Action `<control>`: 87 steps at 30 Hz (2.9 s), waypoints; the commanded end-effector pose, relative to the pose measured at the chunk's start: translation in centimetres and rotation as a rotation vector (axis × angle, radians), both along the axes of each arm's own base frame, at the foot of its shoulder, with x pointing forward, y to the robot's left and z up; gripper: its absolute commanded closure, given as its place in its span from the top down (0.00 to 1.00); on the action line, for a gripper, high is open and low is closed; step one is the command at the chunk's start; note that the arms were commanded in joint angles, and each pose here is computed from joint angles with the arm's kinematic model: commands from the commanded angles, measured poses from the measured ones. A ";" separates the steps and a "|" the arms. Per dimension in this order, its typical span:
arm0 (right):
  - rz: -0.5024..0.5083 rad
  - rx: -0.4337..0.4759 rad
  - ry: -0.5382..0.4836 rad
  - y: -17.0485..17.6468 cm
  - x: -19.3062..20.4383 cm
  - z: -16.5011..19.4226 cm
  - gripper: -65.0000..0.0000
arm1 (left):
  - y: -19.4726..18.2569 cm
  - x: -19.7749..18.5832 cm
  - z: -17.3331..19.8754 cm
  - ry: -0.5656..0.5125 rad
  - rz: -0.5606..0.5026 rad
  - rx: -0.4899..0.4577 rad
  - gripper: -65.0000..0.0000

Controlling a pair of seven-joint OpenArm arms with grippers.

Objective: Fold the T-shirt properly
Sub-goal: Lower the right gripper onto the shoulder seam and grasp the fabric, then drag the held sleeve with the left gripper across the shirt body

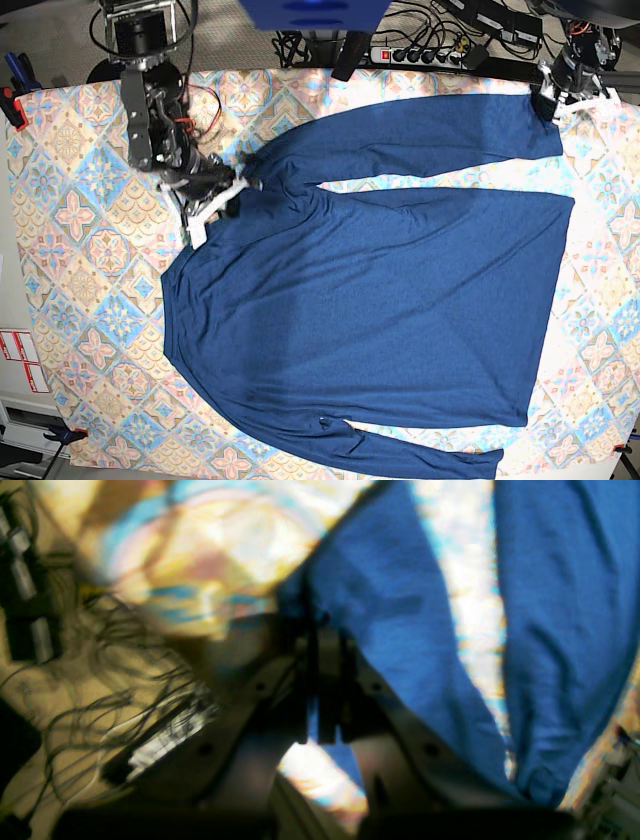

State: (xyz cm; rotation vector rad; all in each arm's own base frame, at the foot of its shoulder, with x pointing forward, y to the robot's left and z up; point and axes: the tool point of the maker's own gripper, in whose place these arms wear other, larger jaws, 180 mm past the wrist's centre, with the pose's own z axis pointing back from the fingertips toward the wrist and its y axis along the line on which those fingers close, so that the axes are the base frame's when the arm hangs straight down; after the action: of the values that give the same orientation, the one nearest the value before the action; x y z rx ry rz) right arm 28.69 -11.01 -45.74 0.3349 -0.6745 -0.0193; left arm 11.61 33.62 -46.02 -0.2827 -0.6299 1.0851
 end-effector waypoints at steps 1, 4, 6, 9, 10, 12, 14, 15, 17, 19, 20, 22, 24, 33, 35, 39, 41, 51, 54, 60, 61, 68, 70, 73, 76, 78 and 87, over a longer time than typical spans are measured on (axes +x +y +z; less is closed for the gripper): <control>-0.006 0.009 -0.024 -0.3 0.6 0.7 0.01 | 0.6 0.9 1.3 -0.035 -0.017 0.029 0.00; -0.026 0.016 -0.033 -0.9 0.9 1.1 0.01 | 0.5 1.7 2.1 -0.060 -0.032 0.041 0.00; -0.049 0.012 -0.041 -1.8 1.1 1.3 0.01 | 0.3 2.2 2.7 -0.077 -0.042 0.046 0.00; -0.077 0.008 -0.050 -2.7 1.4 1.5 0.01 | 0.1 3.1 3.7 -0.109 -0.060 0.059 0.00; -0.080 0.008 -0.051 -2.9 1.4 1.6 0.01 | 0.0 3.5 4.2 -0.122 -0.067 0.065 0.00; -0.084 0.008 -0.052 -3.0 1.4 1.6 0.01 | 0.5 4.1 5.1 -0.147 -0.063 0.083 0.00; -0.084 0.008 -0.052 -3.0 1.4 1.6 0.01 | 1.2 5.2 6.1 -0.184 -0.048 0.100 0.00; -0.084 0.008 -0.052 -3.0 1.4 1.6 0.01 | 1.7 5.5 6.5 -0.196 -0.038 0.109 0.00; -0.085 0.008 -0.056 -3.0 1.5 1.7 0.01 | 2.5 6.1 7.2 -0.223 -0.019 0.123 0.00; -0.085 0.008 -0.067 -3.0 2.0 2.0 0.01 | 2.9 7.2 8.0 -0.254 -0.012 0.131 0.00; -0.085 0.009 -0.072 -3.0 2.2 2.2 0.01 | 3.2 7.7 8.4 -0.269 -0.006 0.137 0.00; -0.085 0.009 -0.072 -3.0 2.2 2.2 0.01 | 3.3 8.3 8.8 -0.286 -0.003 0.140 0.00; -0.085 0.009 -0.075 -3.0 2.3 2.2 0.01 | 3.7 9.3 9.7 -0.311 -0.009 0.154 0.00; -0.088 0.015 -0.139 -3.0 5.2 4.3 0.01 | 3.8 14.8 13.2 -0.450 -0.009 0.183 0.00; -0.088 0.016 -0.165 -3.0 6.3 5.2 0.01 | 4.1 15.9 13.9 -0.464 -0.013 0.214 0.00; -0.088 0.017 -0.194 -3.0 7.5 6.2 0.01 | 4.4 17.3 14.8 -0.474 -0.023 0.261 0.00; -0.088 0.017 -0.197 -3.0 7.6 6.3 0.01 | 4.7 17.6 14.4 -0.464 -0.015 0.266 0.00; -0.094 0.014 -0.158 -3.2 7.1 4.9 0.01 | 6.0 16.0 7.8 -0.325 0.075 0.157 0.00; -0.094 0.014 -0.156 -3.2 7.1 4.9 0.01 | 6.4 16.4 7.6 -0.334 0.102 0.159 0.00; -0.094 0.014 -0.156 -3.1 7.1 4.9 0.01 | 6.7 16.1 7.1 -0.323 0.118 0.161 0.00; -0.094 0.014 -0.156 -3.1 7.1 4.9 0.01 | 6.5 15.7 6.7 -0.312 0.112 0.153 0.02; -0.094 0.016 -0.156 -3.1 7.1 4.9 0.01 | 6.0 14.4 5.6 -0.265 0.092 0.121 0.37; -0.094 0.016 -0.156 -3.1 7.1 4.9 0.01 | 5.9 14.2 5.5 -0.262 0.090 0.119 0.42; -0.093 0.017 -0.156 -3.0 7.1 4.9 0.01 | 5.8 13.4 5.0 -0.247 0.093 0.111 0.43; -0.093 0.017 -0.153 -3.0 6.9 4.8 0.01 | 5.4 12.7 4.6 -0.252 0.109 0.075 0.43; -0.093 0.017 -0.153 -3.0 6.9 4.8 0.01 | 4.8 12.6 4.1 -0.253 0.117 0.057 0.43; -0.091 0.017 -0.150 -3.0 6.8 4.6 0.01 | 4.2 13.0 3.9 -0.265 0.128 0.038 0.43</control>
State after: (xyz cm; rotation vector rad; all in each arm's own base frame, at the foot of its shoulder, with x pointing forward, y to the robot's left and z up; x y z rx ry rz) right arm 34.24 -13.73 -42.65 0.3205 -0.7818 -0.0912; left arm 23.59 37.35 -43.38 -0.3460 -0.8704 1.1816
